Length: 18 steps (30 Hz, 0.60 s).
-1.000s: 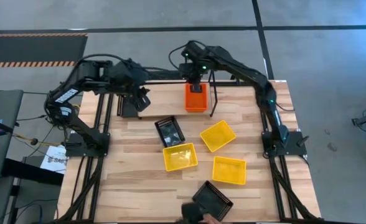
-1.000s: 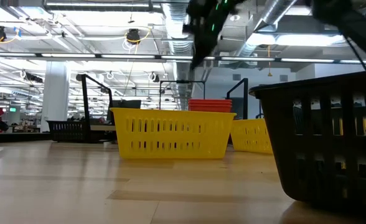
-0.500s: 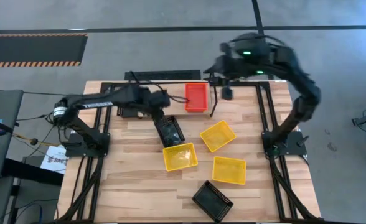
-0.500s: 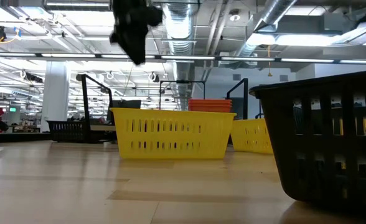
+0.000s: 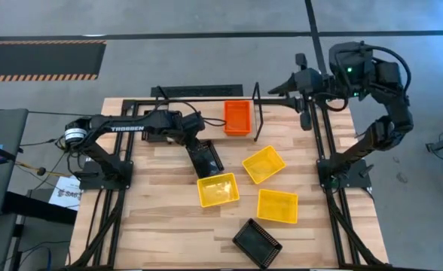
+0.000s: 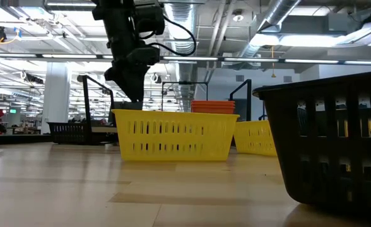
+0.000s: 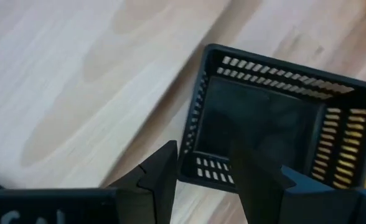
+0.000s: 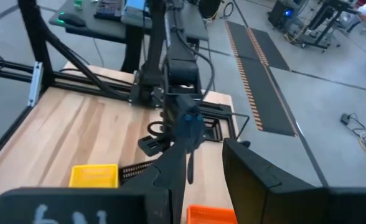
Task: Stack baskets on shelf by color
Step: Put the middle black bin on the shelf
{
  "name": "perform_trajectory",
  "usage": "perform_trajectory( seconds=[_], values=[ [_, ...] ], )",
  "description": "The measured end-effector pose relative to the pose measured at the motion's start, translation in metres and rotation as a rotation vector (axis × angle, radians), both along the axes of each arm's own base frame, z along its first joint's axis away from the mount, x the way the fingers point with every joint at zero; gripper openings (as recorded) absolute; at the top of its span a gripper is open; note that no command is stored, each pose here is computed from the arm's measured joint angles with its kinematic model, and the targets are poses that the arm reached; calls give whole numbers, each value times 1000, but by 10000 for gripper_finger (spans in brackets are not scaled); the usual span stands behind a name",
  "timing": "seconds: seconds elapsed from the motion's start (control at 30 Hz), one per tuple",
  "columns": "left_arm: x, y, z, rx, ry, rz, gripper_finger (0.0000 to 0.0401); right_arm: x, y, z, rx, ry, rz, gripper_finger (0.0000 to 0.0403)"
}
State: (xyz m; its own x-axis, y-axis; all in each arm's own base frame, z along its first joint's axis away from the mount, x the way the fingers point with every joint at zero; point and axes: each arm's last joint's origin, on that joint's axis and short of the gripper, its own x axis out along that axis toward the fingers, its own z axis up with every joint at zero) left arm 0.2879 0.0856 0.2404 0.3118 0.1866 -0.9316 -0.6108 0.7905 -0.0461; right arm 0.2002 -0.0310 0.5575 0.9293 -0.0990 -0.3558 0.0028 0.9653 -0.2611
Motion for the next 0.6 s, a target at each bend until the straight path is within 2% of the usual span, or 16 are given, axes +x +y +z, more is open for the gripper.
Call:
perform_trajectory(
  seconds=[0.13, 0.23, 0.43, 0.6],
  values=[
    [2, 0, -3, -16, 12, -60, 134, 7, 2, -2, 2, 11, 16, 124],
    [2, 0, -12, -9, 84, -99, 134, 13, 3, -5, 4, 25, 25, 124],
    [10, 2, -35, -27, 171, -191, 134, 29, 9, -1, 1, -51, 59, 124],
    [16, 4, -52, -43, 244, -229, 134, 31, 13, 4, 5, -104, 74, 124]
  ],
)
